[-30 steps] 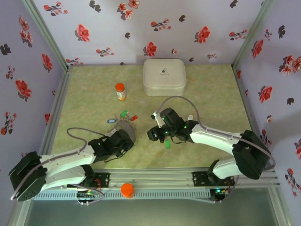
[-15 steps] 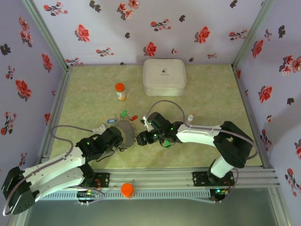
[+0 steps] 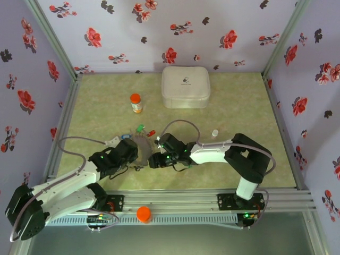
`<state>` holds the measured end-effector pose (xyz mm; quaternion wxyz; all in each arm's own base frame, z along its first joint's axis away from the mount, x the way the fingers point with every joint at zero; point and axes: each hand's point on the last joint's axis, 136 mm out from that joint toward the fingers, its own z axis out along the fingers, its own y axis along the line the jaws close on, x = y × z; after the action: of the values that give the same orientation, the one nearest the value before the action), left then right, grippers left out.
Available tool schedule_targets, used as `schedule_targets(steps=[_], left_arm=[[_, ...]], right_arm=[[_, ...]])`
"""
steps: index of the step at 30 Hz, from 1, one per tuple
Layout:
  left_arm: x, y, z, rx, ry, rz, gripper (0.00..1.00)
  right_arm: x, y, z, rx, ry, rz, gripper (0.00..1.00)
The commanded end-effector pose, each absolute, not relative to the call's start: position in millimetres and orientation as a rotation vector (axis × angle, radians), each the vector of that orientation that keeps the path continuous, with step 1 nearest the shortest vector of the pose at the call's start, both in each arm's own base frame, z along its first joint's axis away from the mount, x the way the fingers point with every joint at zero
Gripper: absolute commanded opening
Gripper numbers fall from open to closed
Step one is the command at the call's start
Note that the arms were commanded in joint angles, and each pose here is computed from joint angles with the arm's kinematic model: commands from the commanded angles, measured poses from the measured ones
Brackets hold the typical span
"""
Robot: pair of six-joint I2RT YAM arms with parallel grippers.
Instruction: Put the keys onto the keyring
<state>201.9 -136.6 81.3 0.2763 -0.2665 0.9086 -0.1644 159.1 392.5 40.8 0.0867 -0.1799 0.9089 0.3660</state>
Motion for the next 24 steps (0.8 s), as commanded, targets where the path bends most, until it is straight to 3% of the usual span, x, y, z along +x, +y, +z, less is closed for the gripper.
schedule_targets(steps=[1,13,24], left_arm=[[207,-133,84,-0.692,2.431,-0.401,0.24],[205,-133,82,-0.705,2.441,-0.394,0.24],[206,-133,87,-0.701,2.434,-0.401,0.24]], right_arm=[[166,405,45,-0.500,2.673,1.103,0.46],[171,406,37,-0.491,2.665,1.065,0.42],[172,407,30,-0.508,2.678,1.025,0.30]])
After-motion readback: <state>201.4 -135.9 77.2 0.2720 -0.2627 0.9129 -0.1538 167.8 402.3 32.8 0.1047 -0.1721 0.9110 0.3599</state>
